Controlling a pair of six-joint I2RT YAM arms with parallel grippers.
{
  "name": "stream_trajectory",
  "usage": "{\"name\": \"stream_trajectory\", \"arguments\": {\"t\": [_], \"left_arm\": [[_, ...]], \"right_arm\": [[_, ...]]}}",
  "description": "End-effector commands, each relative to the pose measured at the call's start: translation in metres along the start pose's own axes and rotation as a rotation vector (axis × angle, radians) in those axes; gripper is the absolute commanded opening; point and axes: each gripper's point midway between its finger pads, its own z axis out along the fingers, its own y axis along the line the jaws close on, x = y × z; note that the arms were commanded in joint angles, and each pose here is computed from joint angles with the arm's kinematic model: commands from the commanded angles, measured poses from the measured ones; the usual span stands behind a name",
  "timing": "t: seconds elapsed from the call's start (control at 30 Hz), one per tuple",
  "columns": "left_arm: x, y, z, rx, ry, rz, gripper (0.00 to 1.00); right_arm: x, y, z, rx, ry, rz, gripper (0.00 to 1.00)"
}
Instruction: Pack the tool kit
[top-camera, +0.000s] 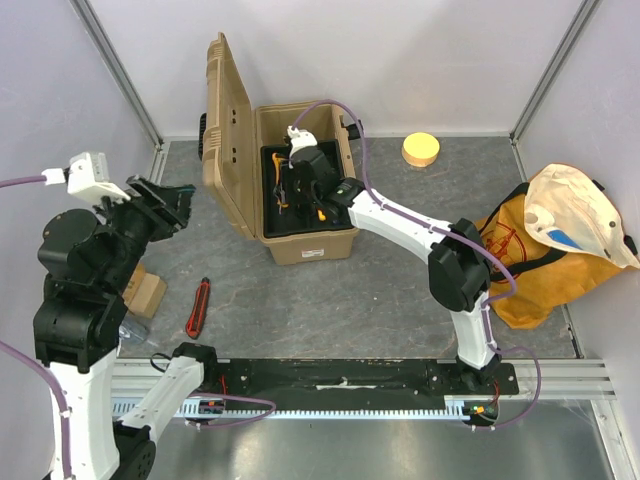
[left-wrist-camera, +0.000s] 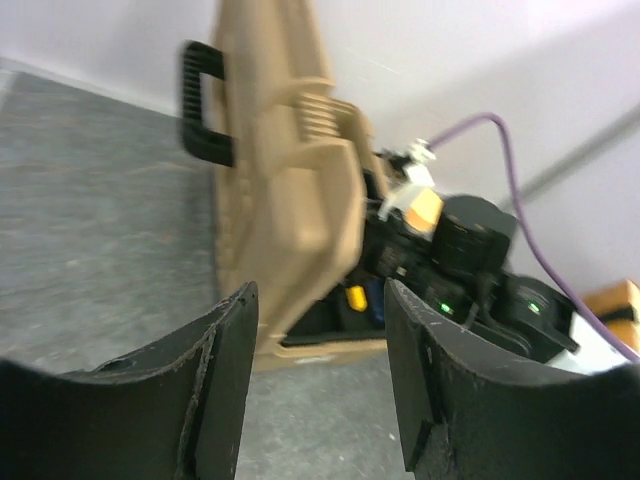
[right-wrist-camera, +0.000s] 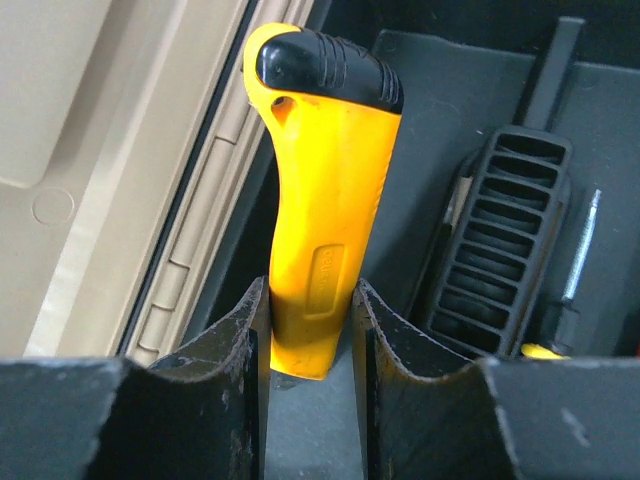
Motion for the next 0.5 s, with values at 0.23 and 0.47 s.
{"name": "stream_trajectory", "arguments": {"t": [0.23,0.47], "left_arm": [[0.010,0.102,-0.014,-0.546,-0.038,0.030,0.62],[0.030,0.110,-0.004,-0.560,0.026,0.025,0.62]], "right_arm": [[-0.004,0.005,0.014,0.015,-0.010,0.068,0.46],[0.000,0.002,0.013,0.027,0.005,0.087,0.64]]}}
